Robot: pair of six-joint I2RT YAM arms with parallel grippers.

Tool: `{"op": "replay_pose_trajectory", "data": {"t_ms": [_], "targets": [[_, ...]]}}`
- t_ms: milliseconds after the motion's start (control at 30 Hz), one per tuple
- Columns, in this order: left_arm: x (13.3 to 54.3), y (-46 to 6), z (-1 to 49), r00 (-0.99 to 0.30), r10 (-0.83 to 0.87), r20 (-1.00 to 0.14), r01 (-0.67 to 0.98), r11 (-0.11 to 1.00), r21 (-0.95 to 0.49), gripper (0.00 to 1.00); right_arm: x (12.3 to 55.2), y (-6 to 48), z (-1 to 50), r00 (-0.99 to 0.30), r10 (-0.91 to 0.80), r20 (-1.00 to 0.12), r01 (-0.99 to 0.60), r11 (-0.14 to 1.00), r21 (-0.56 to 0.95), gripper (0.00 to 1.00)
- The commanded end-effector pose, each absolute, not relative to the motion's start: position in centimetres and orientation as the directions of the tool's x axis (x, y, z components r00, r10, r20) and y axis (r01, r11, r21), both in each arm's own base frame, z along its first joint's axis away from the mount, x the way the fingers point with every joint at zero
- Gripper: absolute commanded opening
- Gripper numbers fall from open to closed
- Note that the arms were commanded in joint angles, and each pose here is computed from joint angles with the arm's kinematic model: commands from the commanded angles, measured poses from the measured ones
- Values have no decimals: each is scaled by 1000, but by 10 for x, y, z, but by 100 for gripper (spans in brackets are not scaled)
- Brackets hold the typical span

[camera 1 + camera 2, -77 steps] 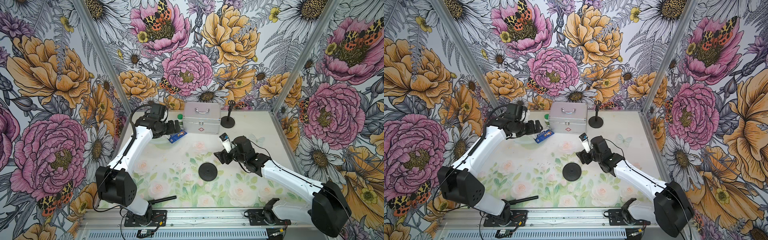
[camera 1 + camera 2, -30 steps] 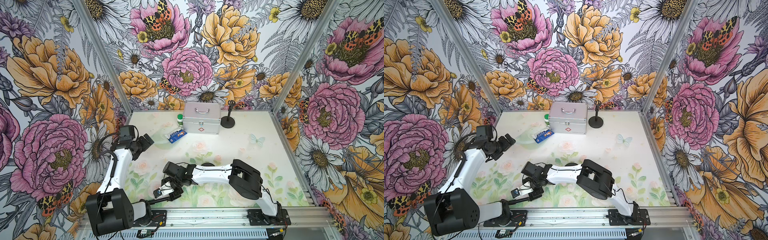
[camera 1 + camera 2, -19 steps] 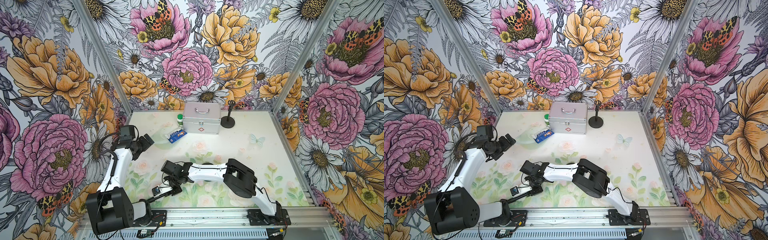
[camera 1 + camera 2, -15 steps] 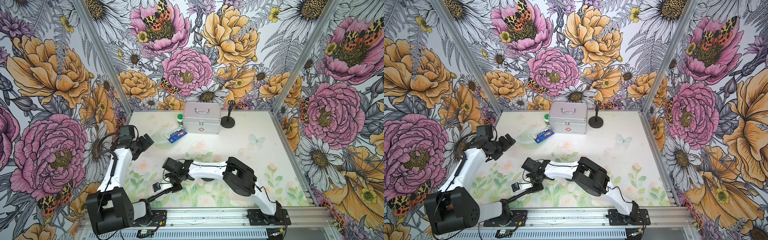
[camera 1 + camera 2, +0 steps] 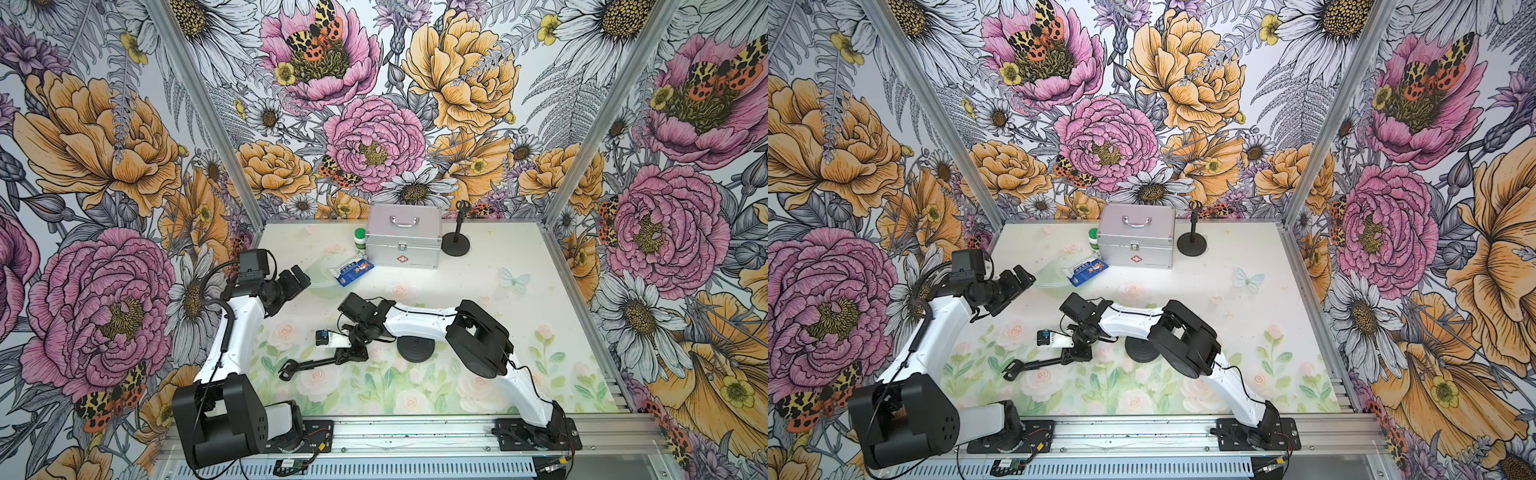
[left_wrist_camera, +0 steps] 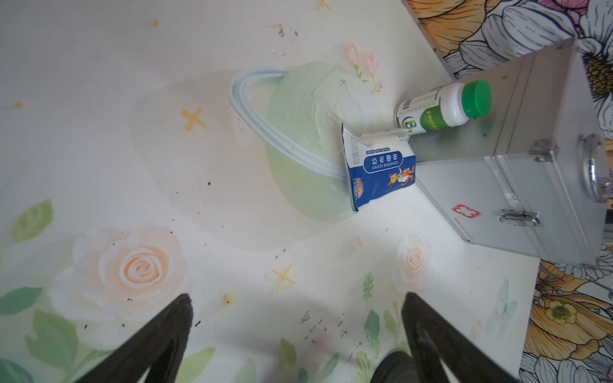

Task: Assemble a microphone stand
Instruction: Pick up the microphone stand pole from the center of the board.

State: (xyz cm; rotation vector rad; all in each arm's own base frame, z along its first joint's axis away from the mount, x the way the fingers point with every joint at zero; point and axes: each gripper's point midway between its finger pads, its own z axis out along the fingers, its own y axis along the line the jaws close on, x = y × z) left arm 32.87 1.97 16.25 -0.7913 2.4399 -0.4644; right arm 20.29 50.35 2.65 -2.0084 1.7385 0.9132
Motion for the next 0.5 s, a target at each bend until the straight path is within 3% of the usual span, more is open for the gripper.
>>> {"op": "replay_pose_trajectory", "data": {"t_ms": [0,267,467], "targets": [[341,13,198,-668,-586,-459,-328,786,-524,99,235,474,33,-73,-780,-622,-990,-20,142,0],[349,-27,222,-682,-513,-521,-173,806,-566,99,311,406,68,-299,-637,-710,-906,423,2,0],[346,-52,244,-685,-492,-536,-77,782,-619,99,352,353,111,-386,-315,-867,-709,703,60,0]]}}
